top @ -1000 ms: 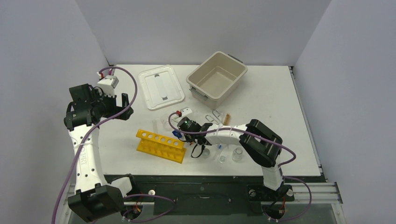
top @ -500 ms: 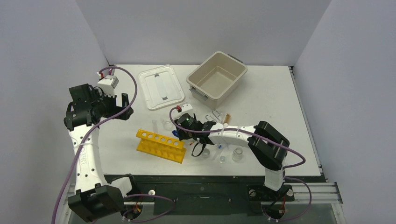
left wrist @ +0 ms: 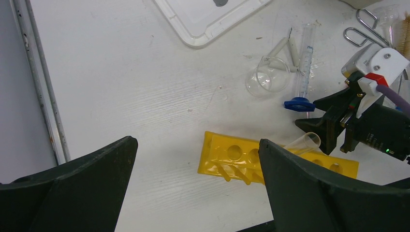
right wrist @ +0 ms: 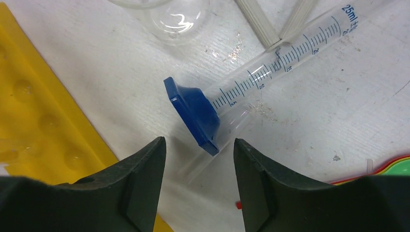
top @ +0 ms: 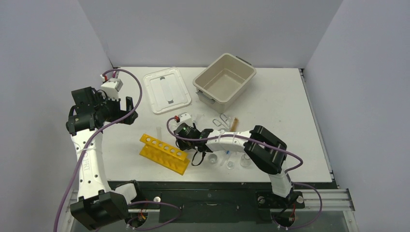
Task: Organize the chemistry lab equipment
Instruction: Adjust the test tube rack at the center of the board, then pick up the test tube at the center of the board.
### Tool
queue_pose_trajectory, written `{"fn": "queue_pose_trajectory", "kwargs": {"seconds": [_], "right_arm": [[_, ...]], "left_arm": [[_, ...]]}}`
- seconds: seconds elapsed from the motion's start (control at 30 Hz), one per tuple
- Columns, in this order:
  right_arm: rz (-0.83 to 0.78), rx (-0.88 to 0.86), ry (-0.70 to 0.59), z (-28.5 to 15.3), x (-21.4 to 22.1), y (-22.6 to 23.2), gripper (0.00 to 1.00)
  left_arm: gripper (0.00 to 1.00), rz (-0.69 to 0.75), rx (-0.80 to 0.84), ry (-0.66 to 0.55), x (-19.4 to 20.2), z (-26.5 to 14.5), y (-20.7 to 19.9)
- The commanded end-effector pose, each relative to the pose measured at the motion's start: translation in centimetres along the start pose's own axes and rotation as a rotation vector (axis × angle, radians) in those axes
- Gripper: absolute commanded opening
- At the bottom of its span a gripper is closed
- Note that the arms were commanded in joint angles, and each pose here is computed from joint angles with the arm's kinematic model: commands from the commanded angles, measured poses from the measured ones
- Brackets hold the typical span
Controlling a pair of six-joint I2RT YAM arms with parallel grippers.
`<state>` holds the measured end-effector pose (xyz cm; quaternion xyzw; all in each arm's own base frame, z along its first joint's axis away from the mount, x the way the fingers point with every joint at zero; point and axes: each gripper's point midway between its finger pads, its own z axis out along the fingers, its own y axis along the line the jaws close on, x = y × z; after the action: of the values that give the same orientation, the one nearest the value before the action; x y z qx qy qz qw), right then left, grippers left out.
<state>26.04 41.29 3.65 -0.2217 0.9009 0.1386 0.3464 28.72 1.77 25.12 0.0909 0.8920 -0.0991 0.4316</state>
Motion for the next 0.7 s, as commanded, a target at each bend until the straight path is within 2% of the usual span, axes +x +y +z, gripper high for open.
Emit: {"fn": "queue_pose_trajectory", "kwargs": {"seconds": [0.0, 0.23, 0.67], "right_arm": [[0.008, 0.03, -0.022, 0.3, -0.8, -0.1, 0.49], [0.017, 0.056, 0.003, 1.5, 0.4, -1.3, 0.45], [0.032, 0.132, -0.012, -0.8, -0.1, -6.5, 0.06]], "left_arm": [[0.97, 0.042, -0.024, -0.056, -1.9, -1.3, 0.3], [0.97, 0.041, -0.022, -0.053, -1.8, -1.2, 0.3], [0.97, 0.116, 0.086, 0.005, 0.1, -0.9, -1.3]]}}
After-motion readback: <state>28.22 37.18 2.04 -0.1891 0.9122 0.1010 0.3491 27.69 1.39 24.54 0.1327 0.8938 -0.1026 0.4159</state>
